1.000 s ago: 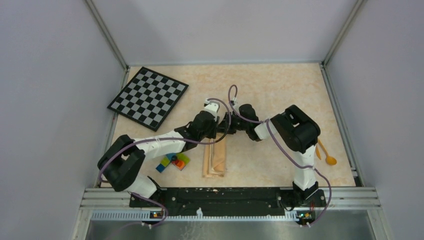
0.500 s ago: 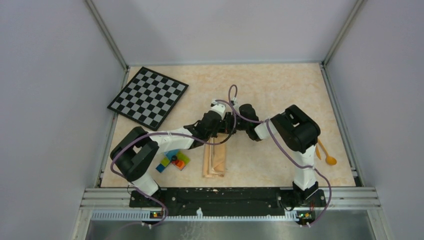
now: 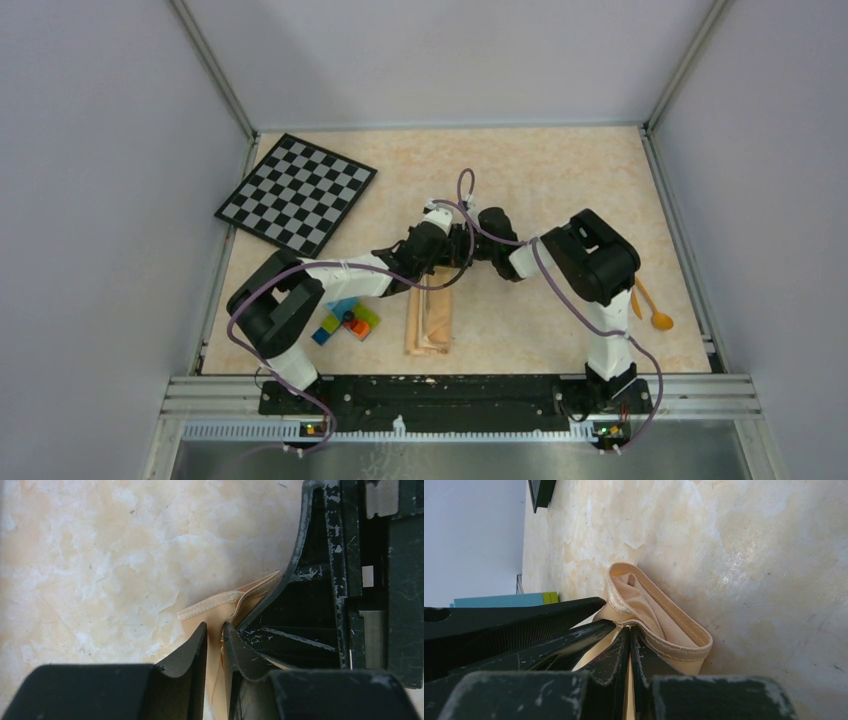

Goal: Fold the napkin into a case and place the utensils inside
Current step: Grasp the top corner of the smaller rectangle folded napkin from the folded napkin, then pick up the top corner of the smaller rectangle folded napkin.

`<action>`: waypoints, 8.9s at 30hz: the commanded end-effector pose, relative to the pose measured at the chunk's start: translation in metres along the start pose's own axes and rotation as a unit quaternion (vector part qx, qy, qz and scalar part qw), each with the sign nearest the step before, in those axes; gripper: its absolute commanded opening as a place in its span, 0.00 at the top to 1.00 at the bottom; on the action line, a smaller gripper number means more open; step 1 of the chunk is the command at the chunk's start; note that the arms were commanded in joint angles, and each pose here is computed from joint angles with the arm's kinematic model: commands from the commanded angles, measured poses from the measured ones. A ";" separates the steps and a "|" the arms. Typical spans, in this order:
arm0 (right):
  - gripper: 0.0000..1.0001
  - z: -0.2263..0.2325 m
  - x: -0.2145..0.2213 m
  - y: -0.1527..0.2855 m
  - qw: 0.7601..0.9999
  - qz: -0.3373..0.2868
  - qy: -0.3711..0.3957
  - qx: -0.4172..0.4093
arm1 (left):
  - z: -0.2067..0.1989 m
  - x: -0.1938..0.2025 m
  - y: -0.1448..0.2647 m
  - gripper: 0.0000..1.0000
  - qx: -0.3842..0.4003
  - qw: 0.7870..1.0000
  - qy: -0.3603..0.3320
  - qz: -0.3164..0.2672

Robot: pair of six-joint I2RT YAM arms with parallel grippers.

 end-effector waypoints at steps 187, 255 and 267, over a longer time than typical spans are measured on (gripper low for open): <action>0.44 0.061 0.120 0.082 0.871 0.007 0.401 0.284 | -0.035 0.070 0.068 0.64 0.231 0.858 0.440 0.133; 1.00 0.019 0.159 0.056 0.966 -0.031 0.155 0.206 | -0.060 0.093 0.079 1.00 0.129 0.848 0.504 0.102; 1.00 0.007 0.153 0.066 0.962 -0.032 0.157 0.222 | -0.022 0.078 0.116 0.80 0.080 0.918 0.382 0.075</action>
Point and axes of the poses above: each gripper's point midway between its finger pads, its own y axis back along the fingers, its own z axis along the line the jaws close on, x = y × z, the point moved 9 cm from there along y, back along the fingers, and after that the axes turned 15 degrees about -y, right-handed, at the moved point
